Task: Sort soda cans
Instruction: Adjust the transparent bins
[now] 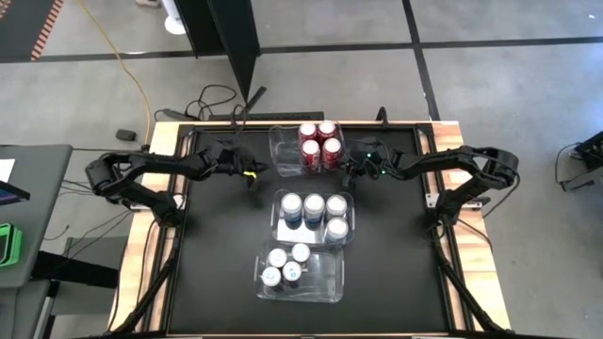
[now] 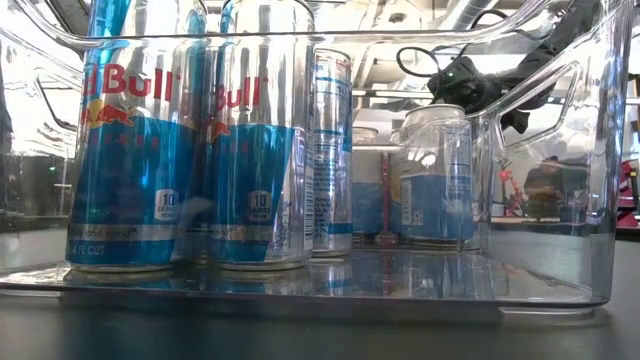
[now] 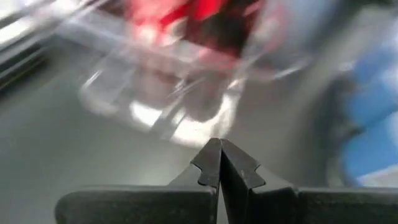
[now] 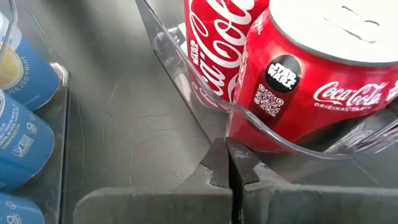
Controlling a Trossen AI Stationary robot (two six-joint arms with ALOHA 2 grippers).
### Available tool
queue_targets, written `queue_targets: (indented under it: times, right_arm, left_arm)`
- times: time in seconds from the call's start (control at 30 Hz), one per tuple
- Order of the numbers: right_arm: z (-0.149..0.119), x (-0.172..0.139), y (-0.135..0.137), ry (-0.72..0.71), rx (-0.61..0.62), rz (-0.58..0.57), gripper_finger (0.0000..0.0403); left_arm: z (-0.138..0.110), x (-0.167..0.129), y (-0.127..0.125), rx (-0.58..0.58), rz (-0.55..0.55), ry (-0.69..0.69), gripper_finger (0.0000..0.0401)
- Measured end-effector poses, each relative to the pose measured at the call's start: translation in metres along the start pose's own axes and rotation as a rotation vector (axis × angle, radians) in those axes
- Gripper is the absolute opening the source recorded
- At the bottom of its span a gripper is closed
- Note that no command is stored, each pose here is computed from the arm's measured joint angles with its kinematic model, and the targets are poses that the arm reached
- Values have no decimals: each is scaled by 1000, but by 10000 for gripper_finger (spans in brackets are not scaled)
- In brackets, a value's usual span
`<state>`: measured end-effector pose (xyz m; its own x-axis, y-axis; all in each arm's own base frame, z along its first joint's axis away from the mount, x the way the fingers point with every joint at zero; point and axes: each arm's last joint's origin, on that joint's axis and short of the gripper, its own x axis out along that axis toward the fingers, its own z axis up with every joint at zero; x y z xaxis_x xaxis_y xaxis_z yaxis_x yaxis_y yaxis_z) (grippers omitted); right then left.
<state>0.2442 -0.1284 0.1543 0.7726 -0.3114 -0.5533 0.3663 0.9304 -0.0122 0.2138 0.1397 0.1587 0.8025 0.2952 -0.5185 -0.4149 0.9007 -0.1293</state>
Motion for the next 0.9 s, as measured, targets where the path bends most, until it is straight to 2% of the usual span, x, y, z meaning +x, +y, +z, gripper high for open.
queue_targets:
  times: [0.13, 0.3, 0.63, 0.9]
  right_arm:
    - [0, 0, 0, -2, -1, 0, 0]
    - [0, 0, 0, -3, -1, -1, 0]
    - [2, 0, 0, -15, -4, -10, 0]
    - [1, 0, 0, -3, -3, -7, 0]
  left_arm:
    - [11, 0, -9, 37, -120, -107, 0]
    - [6, 9, -12, 28, -141, -99, 0]
    - [-3, 33, -2, -27, -47, -147, 0]
    - [-8, 54, 14, -89, -4, -108, 0]
